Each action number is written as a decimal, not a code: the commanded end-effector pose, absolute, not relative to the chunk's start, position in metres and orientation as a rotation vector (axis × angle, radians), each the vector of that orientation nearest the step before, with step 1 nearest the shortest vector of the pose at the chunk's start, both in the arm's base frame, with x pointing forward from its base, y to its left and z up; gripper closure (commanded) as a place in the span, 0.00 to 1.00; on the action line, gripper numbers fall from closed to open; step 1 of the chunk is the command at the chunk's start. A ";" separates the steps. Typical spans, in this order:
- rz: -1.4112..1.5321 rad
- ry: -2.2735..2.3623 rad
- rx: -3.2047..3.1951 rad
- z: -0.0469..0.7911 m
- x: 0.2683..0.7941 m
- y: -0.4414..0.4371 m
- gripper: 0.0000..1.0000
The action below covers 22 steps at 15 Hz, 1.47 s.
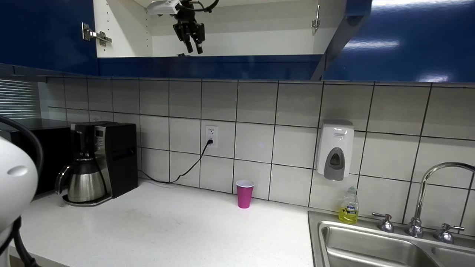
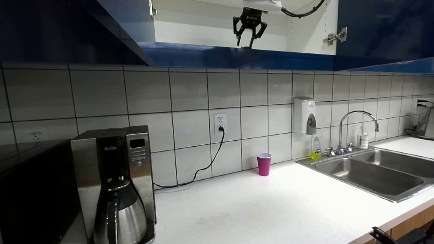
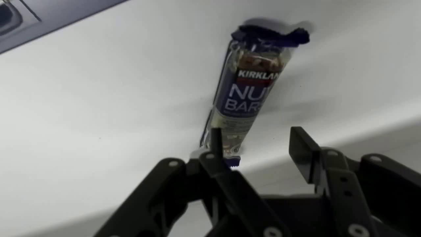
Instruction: Put the chocolate bar inside the cabinet
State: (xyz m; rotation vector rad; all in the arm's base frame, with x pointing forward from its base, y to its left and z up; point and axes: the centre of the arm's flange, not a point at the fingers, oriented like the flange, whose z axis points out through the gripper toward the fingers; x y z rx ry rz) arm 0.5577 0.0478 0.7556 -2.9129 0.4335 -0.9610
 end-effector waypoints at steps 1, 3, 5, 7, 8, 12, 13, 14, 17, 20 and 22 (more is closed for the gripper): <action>-0.934 0.497 -2.909 0.765 0.565 0.048 0.12; -0.929 0.502 -2.907 0.763 0.562 0.046 0.01; -0.931 0.515 -2.907 0.758 0.556 0.043 0.00; -0.932 0.510 -2.908 0.754 0.551 0.041 0.00; -0.935 0.504 -2.910 0.750 0.547 0.041 0.00; -0.974 0.465 -2.924 0.734 0.521 0.047 0.00; -0.981 0.459 -2.927 0.731 0.515 0.048 0.00; -1.007 0.455 -2.924 0.729 0.507 0.051 0.00; -1.089 0.435 -2.916 0.730 0.490 0.057 0.00; -1.152 0.406 -2.904 0.728 0.469 0.061 0.00; -1.197 0.389 -2.895 0.728 0.455 0.063 0.00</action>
